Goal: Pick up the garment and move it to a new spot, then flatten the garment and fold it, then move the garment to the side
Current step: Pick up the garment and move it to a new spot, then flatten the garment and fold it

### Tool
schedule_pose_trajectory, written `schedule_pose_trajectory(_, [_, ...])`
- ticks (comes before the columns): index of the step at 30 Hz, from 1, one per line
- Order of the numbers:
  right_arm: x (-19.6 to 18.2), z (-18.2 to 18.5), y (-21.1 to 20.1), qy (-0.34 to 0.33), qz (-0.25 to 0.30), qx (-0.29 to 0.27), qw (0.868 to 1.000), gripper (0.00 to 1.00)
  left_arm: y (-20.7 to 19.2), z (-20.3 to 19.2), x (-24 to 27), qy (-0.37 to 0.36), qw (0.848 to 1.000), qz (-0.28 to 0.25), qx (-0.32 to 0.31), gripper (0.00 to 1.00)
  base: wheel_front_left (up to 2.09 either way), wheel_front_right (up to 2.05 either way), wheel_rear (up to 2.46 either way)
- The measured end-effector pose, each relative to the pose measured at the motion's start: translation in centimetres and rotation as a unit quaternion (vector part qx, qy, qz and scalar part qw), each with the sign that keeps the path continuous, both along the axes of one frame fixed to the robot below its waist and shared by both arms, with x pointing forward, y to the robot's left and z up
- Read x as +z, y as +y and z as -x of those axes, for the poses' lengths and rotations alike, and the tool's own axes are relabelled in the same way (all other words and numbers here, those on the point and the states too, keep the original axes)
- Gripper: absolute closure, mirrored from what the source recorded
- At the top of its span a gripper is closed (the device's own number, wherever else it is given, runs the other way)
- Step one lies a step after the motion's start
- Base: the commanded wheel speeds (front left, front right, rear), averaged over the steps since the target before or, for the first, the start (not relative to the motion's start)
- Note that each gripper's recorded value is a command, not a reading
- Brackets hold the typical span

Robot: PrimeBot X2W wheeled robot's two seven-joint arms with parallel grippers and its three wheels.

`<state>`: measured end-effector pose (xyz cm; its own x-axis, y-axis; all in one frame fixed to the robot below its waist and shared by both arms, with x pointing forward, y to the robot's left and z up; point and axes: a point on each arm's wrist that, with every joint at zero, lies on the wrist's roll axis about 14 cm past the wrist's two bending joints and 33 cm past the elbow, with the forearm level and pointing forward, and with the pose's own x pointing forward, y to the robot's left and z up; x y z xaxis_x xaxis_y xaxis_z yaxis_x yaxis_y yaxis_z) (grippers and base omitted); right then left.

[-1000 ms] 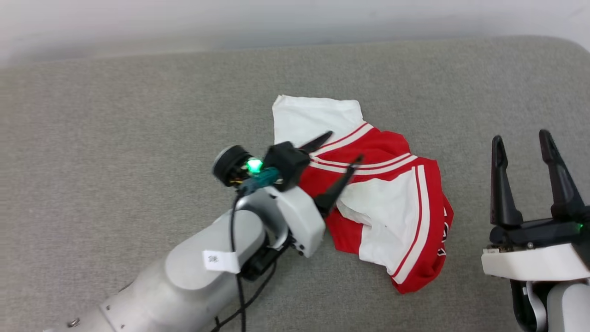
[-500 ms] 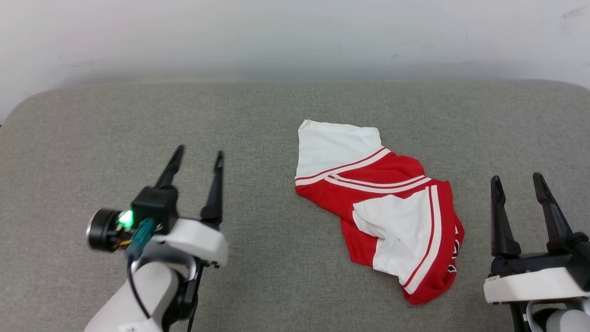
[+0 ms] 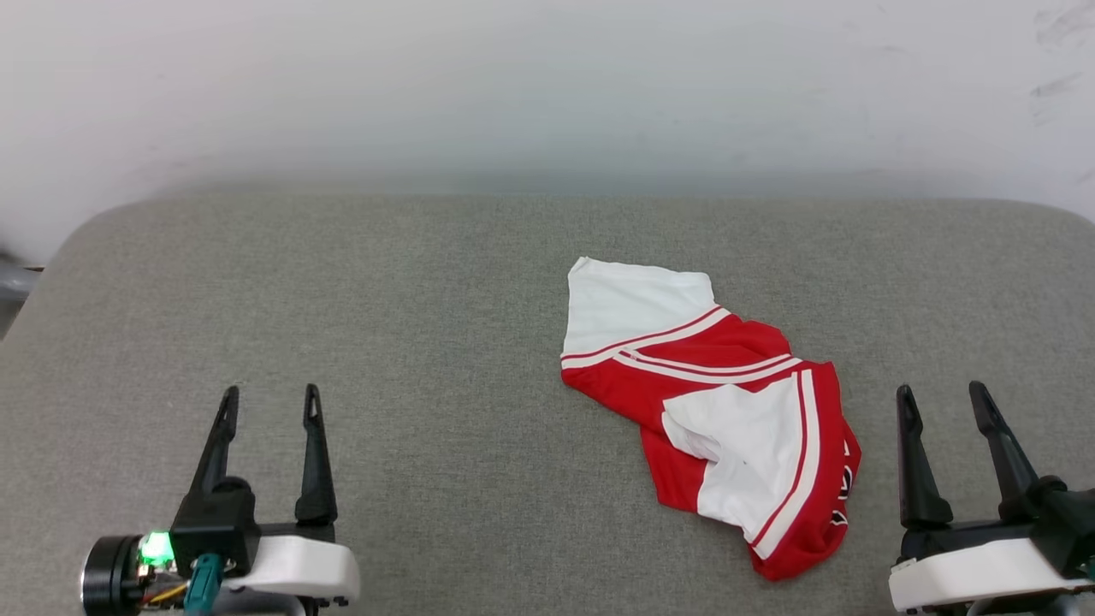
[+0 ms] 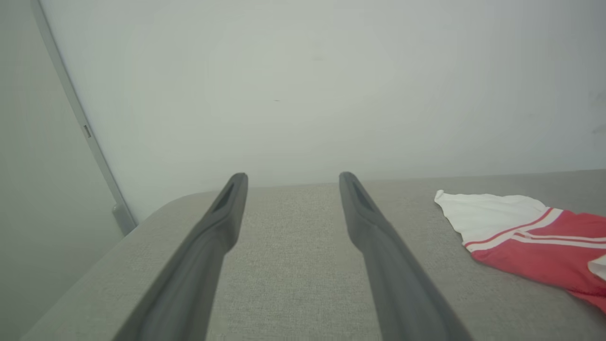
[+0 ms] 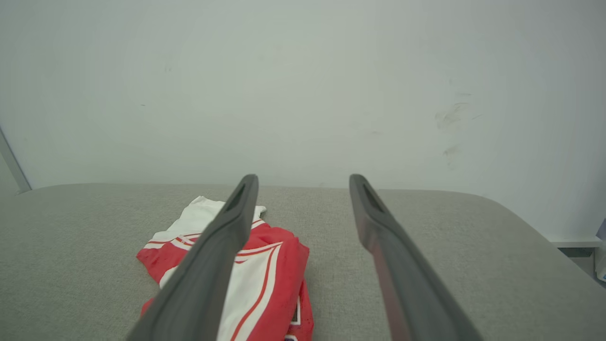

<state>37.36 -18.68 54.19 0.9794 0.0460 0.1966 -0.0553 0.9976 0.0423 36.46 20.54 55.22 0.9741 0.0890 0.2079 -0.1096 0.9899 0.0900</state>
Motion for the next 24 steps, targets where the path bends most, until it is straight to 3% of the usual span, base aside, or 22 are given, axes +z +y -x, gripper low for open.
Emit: schedule_pose_trajectory(24, [-1.3,1.5,0.3,0.021,-0.011,0.005,1.000,0.00,-0.7,2.6,-3.1,0.038,0.999,0.018,-0.007,0.00,0.00,0.00,0.00])
